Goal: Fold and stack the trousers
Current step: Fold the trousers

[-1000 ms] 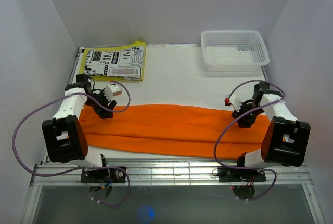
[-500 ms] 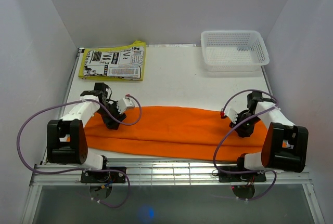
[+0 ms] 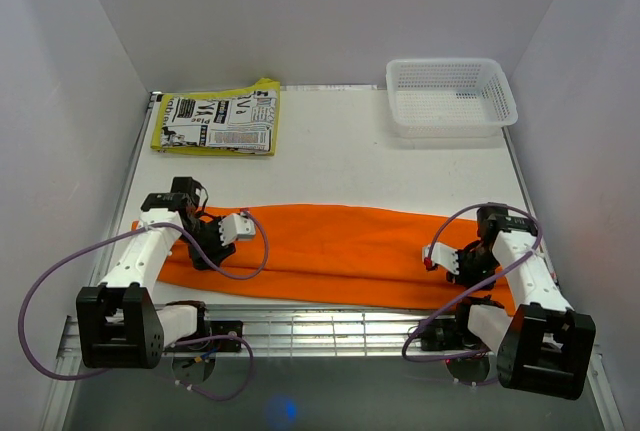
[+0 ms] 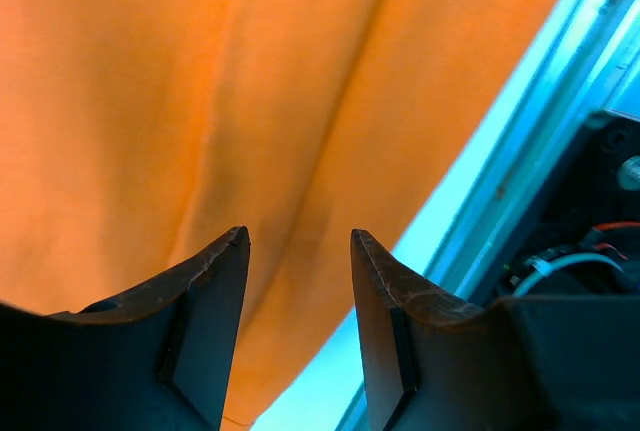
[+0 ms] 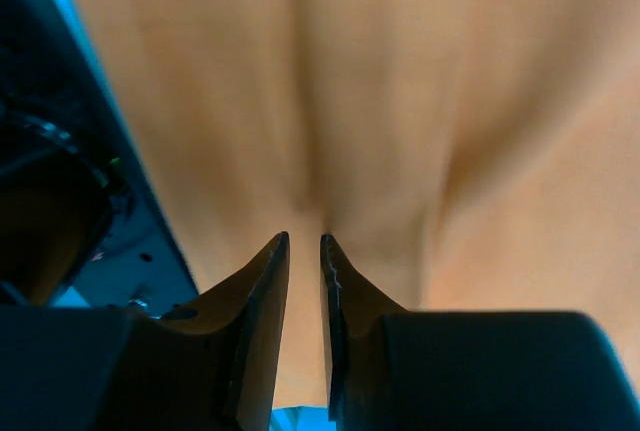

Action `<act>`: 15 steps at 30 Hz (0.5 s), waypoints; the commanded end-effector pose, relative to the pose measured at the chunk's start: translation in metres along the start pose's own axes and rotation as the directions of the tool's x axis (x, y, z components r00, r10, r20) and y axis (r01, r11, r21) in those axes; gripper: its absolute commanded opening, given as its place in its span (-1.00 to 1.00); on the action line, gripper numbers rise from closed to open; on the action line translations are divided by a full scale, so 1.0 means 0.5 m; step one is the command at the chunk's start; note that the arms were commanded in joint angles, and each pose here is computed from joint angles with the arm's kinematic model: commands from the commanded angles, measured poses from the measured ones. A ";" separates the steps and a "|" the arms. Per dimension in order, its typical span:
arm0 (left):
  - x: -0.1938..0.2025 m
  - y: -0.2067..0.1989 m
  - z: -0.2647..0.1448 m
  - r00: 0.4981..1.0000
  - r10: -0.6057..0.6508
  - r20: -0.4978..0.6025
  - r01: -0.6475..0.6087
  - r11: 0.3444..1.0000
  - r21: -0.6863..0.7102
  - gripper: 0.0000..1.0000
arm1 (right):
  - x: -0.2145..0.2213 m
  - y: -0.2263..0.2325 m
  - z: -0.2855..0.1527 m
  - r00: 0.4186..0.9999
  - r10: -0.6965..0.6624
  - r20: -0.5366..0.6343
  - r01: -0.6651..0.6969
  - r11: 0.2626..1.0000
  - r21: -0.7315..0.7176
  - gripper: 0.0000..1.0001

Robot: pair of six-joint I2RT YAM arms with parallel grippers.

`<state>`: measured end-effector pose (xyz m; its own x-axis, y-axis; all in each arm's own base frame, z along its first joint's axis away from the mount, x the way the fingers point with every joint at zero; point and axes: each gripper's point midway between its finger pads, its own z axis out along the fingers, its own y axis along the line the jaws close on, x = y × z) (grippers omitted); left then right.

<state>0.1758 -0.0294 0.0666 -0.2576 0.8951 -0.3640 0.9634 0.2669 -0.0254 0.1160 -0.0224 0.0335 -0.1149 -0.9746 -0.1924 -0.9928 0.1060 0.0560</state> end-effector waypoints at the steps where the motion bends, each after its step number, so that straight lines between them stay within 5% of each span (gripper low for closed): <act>1: -0.020 -0.024 -0.012 0.998 0.044 0.047 -0.046 0.998 0.039 0.11 | 0.009 0.053 0.003 0.996 -0.089 -0.020 0.086 0.992 -0.096 -0.54; 6: -0.109 0.010 -0.043 0.975 0.013 0.220 -0.021 0.999 0.033 0.14 | -0.015 0.070 -0.012 0.997 -0.072 0.041 0.077 0.987 -0.144 -0.77; 15: -0.191 0.054 0.000 0.964 -0.090 0.250 0.049 0.985 0.166 0.27 | -0.030 0.027 -0.052 0.993 -0.108 0.054 0.111 0.993 -0.038 -0.57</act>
<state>0.2235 -0.0843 0.0919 -0.3125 0.7912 -0.5256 0.9499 0.2649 -0.1660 0.0957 -0.0168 0.0445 -0.0531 -0.9744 -0.2183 -0.9913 0.0251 0.1289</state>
